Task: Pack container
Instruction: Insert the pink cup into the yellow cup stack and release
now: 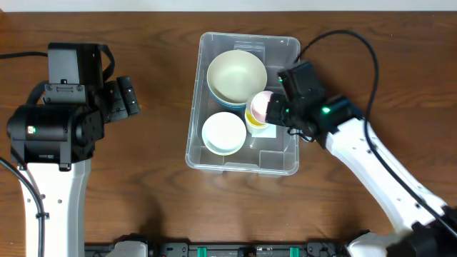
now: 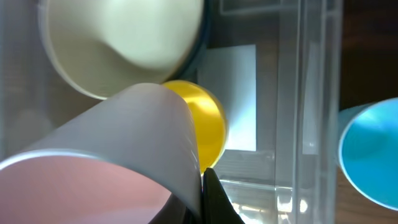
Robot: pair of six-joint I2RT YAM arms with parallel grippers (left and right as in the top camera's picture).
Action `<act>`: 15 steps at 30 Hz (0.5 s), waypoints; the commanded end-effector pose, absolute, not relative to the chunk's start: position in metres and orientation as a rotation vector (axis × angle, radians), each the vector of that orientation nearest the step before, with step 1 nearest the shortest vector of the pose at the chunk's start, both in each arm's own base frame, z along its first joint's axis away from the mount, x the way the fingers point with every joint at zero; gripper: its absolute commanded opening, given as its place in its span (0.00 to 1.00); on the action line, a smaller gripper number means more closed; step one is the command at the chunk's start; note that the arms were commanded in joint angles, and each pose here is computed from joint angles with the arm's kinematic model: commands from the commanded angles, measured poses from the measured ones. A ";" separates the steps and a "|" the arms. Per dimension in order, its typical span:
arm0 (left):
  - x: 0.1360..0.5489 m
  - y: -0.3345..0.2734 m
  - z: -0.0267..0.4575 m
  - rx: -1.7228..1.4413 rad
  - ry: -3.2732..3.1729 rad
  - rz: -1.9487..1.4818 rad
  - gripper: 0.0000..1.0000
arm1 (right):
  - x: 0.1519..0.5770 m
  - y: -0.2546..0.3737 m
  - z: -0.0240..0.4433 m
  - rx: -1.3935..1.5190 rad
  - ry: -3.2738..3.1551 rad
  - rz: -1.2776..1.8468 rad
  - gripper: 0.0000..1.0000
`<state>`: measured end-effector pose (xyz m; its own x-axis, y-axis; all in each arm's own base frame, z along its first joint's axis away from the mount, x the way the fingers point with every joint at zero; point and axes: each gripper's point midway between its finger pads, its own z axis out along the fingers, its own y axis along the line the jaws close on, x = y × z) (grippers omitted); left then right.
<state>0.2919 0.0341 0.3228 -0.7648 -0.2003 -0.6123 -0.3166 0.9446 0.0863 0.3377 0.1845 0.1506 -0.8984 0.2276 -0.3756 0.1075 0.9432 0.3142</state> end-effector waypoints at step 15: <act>0.292 0.035 0.325 -0.390 2.454 0.239 0.98 | 0.352 0.073 0.220 0.582 2.441 0.288 0.82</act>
